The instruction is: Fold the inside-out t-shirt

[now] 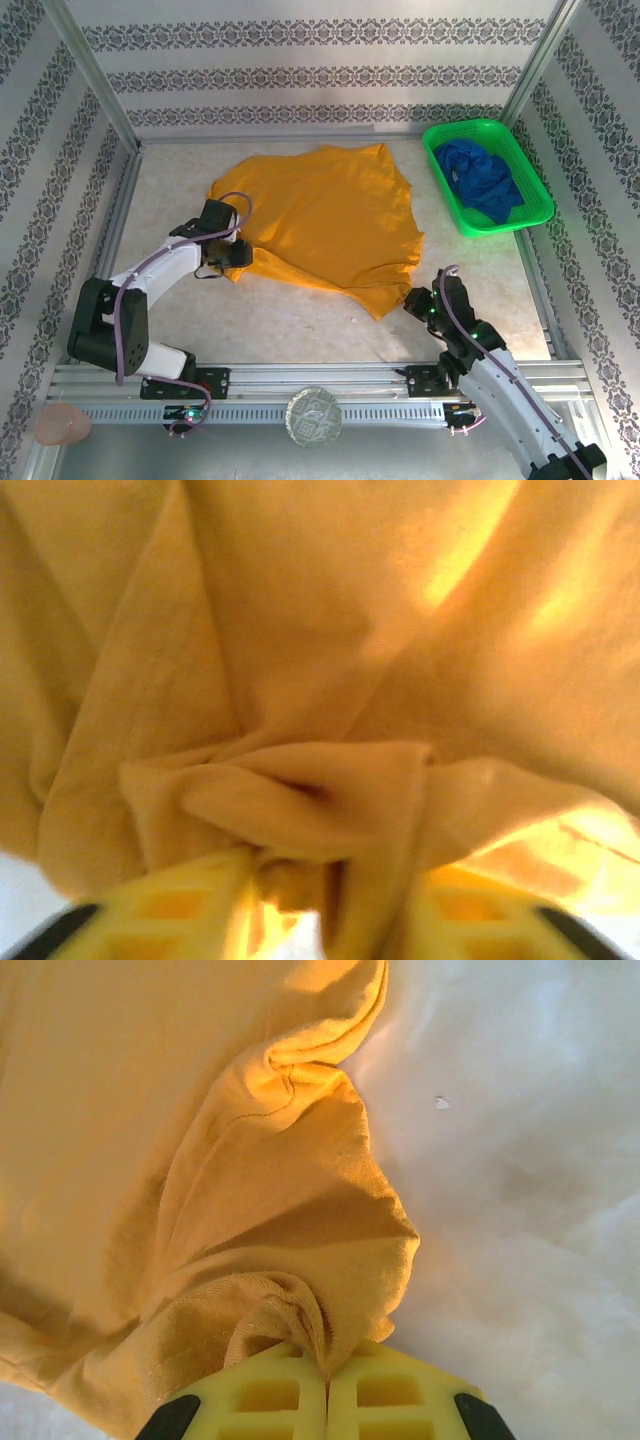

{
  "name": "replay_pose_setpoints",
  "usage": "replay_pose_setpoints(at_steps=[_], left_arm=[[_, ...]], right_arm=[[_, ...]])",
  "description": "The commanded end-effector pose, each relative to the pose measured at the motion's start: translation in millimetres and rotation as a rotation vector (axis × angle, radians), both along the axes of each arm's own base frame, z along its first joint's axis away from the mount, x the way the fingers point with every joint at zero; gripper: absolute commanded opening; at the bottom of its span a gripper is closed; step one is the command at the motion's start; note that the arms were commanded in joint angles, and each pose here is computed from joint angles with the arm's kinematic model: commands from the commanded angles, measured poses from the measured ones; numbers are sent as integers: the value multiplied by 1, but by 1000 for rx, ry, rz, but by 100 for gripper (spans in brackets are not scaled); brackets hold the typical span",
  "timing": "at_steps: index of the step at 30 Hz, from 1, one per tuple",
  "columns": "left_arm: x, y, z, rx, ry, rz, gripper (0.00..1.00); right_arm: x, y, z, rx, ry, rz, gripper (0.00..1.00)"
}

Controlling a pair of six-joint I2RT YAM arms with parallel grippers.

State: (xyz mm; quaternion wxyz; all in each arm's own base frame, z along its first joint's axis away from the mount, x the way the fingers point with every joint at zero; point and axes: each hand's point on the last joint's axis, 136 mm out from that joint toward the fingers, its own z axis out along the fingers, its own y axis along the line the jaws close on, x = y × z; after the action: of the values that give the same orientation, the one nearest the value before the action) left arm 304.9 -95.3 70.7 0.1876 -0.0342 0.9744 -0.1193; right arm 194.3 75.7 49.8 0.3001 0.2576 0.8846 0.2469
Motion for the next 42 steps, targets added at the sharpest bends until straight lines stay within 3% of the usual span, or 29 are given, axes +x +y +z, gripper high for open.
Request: replay_pose_setpoints(at_steps=[1,5,7,11,14,17,24,31,40,42], left_arm=[[-16,11,11,20,-8,70,61],[-42,24,18,5,-15,177,78],[-58,32,14,2,-1,255,80],[-81,31,0,-122,10,408,80],[-89,22,-7,-262,-7,495,69],[-95,23,-9,-298,-33,528,64],[-96,29,-23,-242,-29,521,62],[-68,20,-23,-231,-72,451,44],[-58,19,-42,-198,-46,446,44],[-55,18,-45,-196,-45,441,32]], right_arm=[[2,-7,15,-19,-15,-42,0],[1,-9,27,-23,-34,-49,0],[1,-10,29,-26,-37,-51,0],[-1,-11,25,-30,-25,-49,0],[-3,-11,21,-29,-18,-48,0],[-3,-11,20,-27,-18,-50,0],[-3,-10,21,-26,-17,-47,0],[-6,-13,20,-28,-15,-55,0],[-7,-13,19,-22,-12,-61,0],[-8,-14,18,-24,-9,-63,0]])
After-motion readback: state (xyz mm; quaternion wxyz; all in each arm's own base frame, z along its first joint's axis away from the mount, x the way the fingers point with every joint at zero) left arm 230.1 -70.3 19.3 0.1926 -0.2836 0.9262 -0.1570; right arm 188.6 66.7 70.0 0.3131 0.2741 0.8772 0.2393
